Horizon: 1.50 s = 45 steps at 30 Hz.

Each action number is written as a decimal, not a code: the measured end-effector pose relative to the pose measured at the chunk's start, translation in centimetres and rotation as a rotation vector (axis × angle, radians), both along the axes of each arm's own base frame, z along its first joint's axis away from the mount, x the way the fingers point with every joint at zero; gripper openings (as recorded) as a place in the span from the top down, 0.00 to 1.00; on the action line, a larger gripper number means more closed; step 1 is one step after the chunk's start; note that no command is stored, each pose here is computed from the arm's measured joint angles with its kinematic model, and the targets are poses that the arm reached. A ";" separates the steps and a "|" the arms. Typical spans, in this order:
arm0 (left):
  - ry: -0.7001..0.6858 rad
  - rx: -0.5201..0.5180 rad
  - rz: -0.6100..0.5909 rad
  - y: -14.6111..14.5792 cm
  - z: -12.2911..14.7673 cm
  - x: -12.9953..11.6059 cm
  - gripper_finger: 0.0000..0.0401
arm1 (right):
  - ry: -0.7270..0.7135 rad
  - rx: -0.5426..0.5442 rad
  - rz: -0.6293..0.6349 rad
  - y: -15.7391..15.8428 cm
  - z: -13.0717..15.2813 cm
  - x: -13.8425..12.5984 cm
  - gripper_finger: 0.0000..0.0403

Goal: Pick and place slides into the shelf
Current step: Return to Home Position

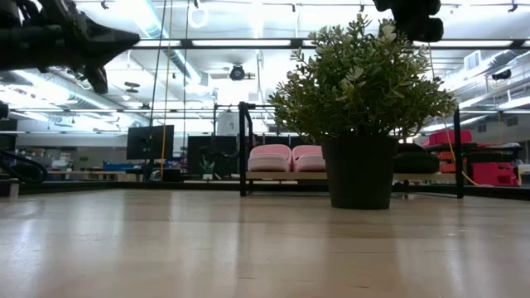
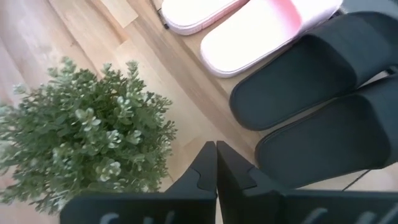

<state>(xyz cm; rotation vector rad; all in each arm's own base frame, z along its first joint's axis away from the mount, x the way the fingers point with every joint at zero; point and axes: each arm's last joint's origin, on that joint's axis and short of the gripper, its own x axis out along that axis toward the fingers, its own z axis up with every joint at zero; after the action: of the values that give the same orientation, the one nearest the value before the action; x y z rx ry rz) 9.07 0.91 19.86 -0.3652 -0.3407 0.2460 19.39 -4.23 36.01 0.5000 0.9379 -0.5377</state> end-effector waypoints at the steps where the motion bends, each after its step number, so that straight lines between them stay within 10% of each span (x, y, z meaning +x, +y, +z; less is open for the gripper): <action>1: -0.031 0.004 -0.014 -0.1 -0.2 0.0 1.00 | -0.002 0.010 0.006 0.0 0.0 0.0 1.00; 24: 0.282 0.207 -0.240 -0.8 -2.9 0.7 1.00 | -0.008 0.072 0.010 0.2 -0.1 0.0 1.00; 45: 0.279 0.195 -0.229 -0.8 -2.9 0.7 0.92 | -0.062 -0.059 0.031 0.6 0.8 -2.2 1.00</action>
<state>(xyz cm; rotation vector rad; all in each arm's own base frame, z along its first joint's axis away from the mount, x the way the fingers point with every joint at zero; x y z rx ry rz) 9.74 0.14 16.99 -0.1717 -0.0452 0.0364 17.19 -3.68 36.83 0.4467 0.8665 -0.5177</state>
